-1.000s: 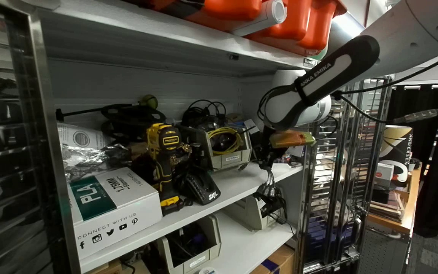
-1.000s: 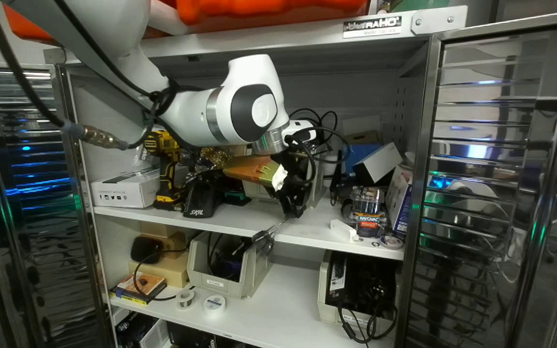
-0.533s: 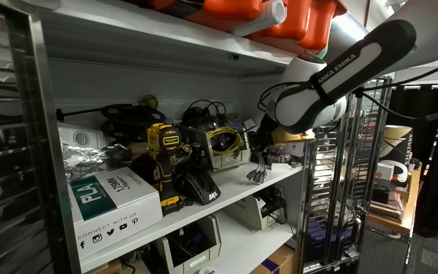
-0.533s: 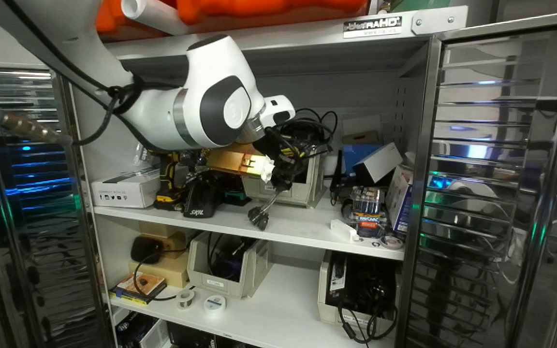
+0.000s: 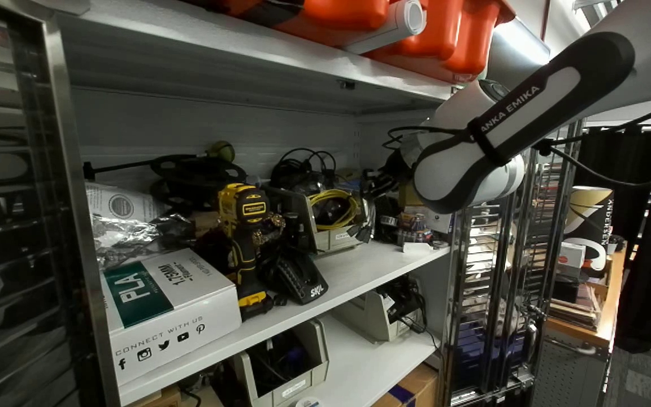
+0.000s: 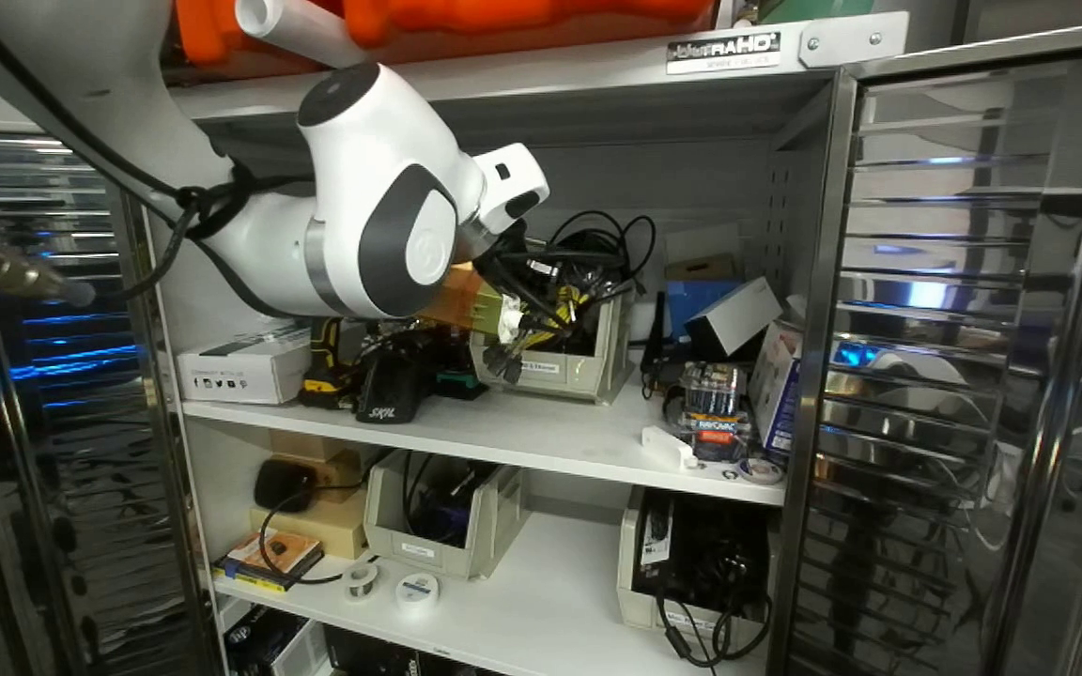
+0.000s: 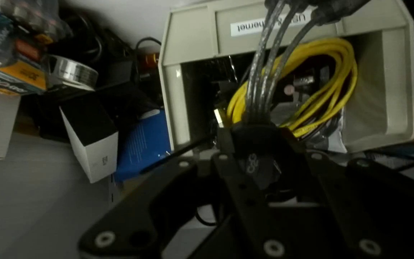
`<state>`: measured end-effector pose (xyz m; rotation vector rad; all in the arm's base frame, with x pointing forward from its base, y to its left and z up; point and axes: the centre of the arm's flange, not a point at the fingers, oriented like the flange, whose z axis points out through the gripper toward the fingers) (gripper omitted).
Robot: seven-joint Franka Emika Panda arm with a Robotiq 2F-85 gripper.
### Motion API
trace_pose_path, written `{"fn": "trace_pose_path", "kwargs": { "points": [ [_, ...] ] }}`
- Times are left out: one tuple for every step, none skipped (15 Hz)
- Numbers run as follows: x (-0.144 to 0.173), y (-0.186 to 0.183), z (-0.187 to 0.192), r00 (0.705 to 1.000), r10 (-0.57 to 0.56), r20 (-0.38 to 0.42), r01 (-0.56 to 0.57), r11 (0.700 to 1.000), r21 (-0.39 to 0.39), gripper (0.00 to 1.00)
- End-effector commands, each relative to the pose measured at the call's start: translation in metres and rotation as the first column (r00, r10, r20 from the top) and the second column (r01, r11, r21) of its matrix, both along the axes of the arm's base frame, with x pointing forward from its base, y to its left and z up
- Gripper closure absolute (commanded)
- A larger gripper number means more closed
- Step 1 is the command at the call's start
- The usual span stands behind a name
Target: Pick up the cable and put it in the tool box
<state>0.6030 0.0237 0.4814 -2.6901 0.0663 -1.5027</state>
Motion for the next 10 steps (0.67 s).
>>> {"fn": "trace_pose_path", "kwargs": {
  "points": [
    [0.006,-0.001,0.016,0.993,-0.004,0.119,-0.008,0.995,0.096,0.84],
    [0.008,0.003,0.018,0.99,0.0,0.143,-0.016,0.994,0.111,0.84],
    [0.01,0.007,0.018,0.987,0.003,0.16,-0.022,0.992,0.123,0.84],
    [0.015,0.01,0.018,0.984,-0.003,0.178,-0.022,0.99,0.138,0.84],
    [0.019,0.012,0.018,0.98,0.001,0.199,-0.031,0.988,0.15,0.84],
    [0.026,0.013,0.017,0.977,-0.011,0.213,-0.023,0.987,0.159,0.84],
    [0.033,0.011,0.016,0.973,-0.024,0.229,-0.014,0.986,0.165,0.84],
    [0.04,0.007,0.015,0.969,-0.04,0.243,-0.003,0.985,0.171,0.84],
    [0.047,0.002,0.015,0.965,-0.055,0.258,0.009,0.984,0.176,0.84],
    [0.054,-0.002,0.015,0.961,-0.067,0.269,0.018,0.983,0.182,0.83]
  ]
}}
